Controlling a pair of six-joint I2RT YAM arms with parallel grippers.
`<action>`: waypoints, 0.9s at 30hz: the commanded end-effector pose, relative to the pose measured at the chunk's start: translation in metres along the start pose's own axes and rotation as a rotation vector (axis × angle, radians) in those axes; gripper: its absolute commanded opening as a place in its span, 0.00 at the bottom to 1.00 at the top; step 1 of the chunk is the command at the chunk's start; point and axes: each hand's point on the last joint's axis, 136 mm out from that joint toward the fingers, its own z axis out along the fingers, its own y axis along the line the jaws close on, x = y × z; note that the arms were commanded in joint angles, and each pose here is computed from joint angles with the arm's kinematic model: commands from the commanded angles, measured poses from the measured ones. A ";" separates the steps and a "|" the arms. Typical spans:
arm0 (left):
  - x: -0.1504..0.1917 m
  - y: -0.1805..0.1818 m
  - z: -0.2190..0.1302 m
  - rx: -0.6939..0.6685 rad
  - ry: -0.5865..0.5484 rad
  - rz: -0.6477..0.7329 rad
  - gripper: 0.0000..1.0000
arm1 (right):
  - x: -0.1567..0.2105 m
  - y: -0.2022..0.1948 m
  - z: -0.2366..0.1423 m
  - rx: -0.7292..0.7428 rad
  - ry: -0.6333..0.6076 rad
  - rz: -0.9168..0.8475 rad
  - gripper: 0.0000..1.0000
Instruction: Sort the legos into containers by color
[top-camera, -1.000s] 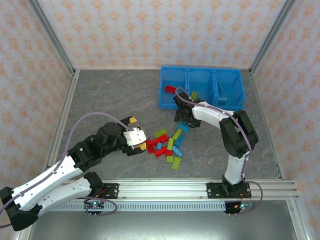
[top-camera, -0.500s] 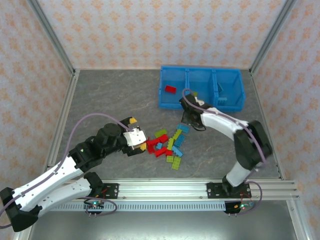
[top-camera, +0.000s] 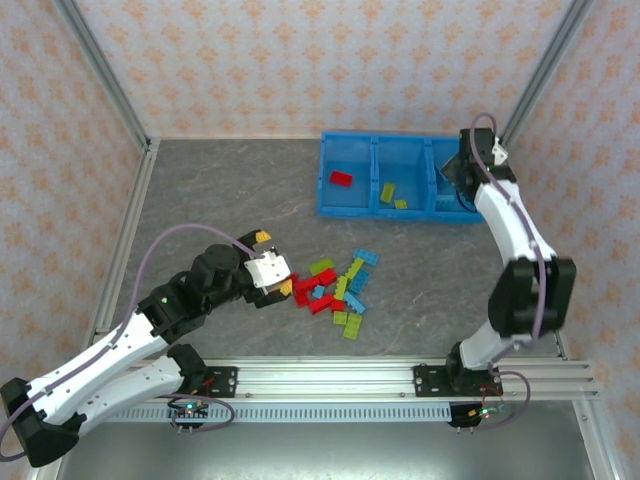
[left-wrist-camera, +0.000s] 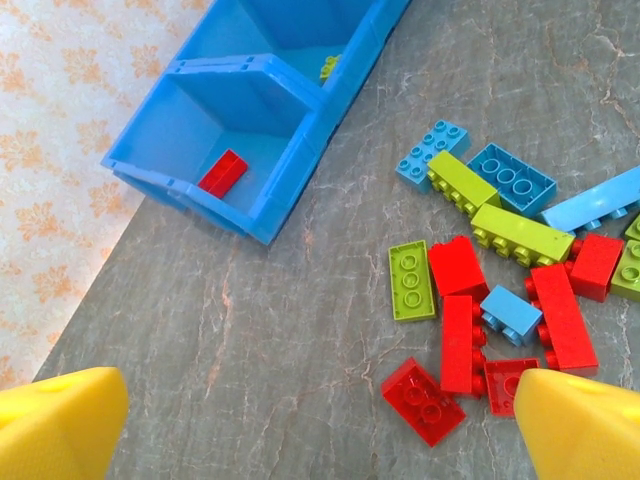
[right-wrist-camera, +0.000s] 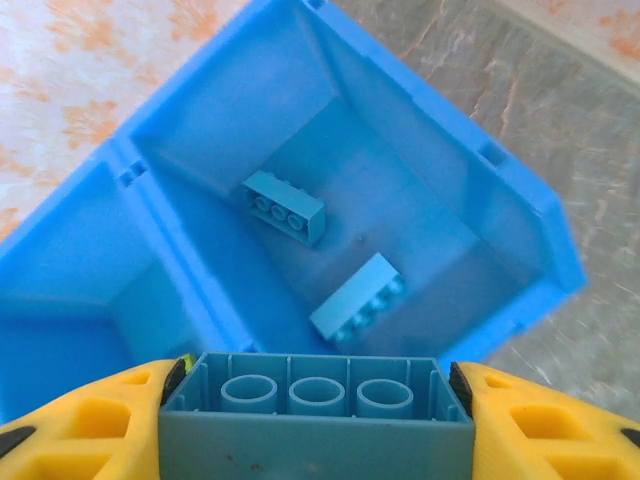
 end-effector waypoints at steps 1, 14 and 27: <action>0.000 0.008 0.000 -0.046 -0.010 -0.022 1.00 | 0.007 0.006 0.037 -0.010 0.147 0.001 0.53; -0.001 0.055 -0.004 -0.195 0.144 -0.462 1.00 | 0.008 0.006 -0.024 -0.084 0.222 0.077 0.88; 0.065 0.009 0.062 -0.171 0.549 -1.128 0.83 | 0.183 0.038 -0.223 -0.579 0.620 -0.336 0.89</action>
